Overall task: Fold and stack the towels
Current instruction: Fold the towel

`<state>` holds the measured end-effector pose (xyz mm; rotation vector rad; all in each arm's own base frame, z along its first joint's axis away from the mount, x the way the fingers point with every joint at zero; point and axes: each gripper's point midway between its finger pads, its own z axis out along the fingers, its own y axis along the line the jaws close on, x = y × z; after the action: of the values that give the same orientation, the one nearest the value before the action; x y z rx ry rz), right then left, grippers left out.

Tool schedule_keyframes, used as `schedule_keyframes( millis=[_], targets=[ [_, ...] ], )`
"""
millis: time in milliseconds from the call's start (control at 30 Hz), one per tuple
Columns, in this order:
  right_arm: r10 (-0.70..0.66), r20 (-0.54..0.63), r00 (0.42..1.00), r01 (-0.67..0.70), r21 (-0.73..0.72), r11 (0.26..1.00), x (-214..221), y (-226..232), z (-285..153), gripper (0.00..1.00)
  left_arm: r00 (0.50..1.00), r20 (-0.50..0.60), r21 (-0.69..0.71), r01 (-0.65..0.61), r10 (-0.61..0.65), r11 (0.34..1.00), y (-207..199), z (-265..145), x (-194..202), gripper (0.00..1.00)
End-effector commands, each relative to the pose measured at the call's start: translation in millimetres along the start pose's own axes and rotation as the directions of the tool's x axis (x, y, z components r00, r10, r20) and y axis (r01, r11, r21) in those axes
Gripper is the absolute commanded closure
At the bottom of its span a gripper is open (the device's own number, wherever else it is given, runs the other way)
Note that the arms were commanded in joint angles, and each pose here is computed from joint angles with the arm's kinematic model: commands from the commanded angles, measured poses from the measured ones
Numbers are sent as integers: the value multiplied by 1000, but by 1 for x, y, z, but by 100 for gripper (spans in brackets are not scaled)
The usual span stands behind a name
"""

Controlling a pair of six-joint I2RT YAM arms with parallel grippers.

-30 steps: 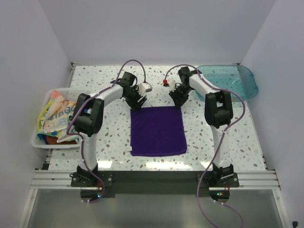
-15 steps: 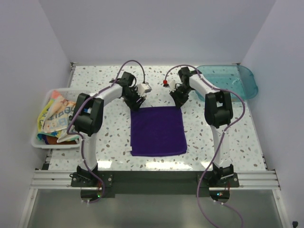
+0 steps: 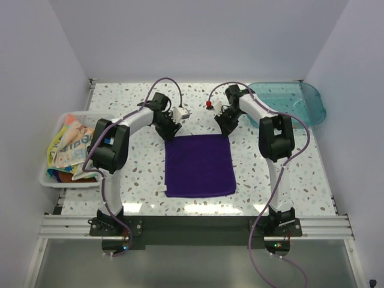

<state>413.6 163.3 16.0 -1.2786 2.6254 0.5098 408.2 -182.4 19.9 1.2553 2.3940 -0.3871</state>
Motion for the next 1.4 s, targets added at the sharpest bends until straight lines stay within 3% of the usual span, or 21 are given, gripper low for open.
schedule_keyframes(
  millis=[0, 367, 467, 500, 600, 767, 1033, 1367],
  targets=[
    [18, -59, 998, -16, 27, 1000, 17, -6, 10, 100, 996, -84, 20, 44, -42, 999, -11, -7, 29, 51],
    [24, -53, 998, -21, 58, 998, 15, -10, 7, 100, 991, -122, -3, 57, -57, 998, -1, 5, 40, 68],
    [21, -45, 999, -17, 72, 997, 11, -13, 5, 100, 990, -132, 8, 58, -57, 998, 0, 9, 43, 78],
    [24, -36, 999, -22, 80, 997, 9, -15, 4, 100, 988, -140, 9, 59, -57, 998, 1, 12, 46, 86],
    [19, 6, 1000, -19, 103, 994, -5, -20, -3, 100, 989, -139, 3, 54, -53, 999, 8, 14, 44, 100],
    [2, 68, 998, -15, 187, 982, -30, -34, -25, 100, 993, -111, -50, 28, -33, 998, 27, 10, 26, 100],
    [-67, 210, 975, -9, 341, 940, -66, -36, -79, 100, 999, 40, -269, 11, 0, 963, 62, -40, -24, 100],
    [-89, 207, 974, -17, 462, 887, -44, 5, -101, 100, 983, 157, -434, 158, -98, 887, 36, -98, -24, 100]
  ],
)
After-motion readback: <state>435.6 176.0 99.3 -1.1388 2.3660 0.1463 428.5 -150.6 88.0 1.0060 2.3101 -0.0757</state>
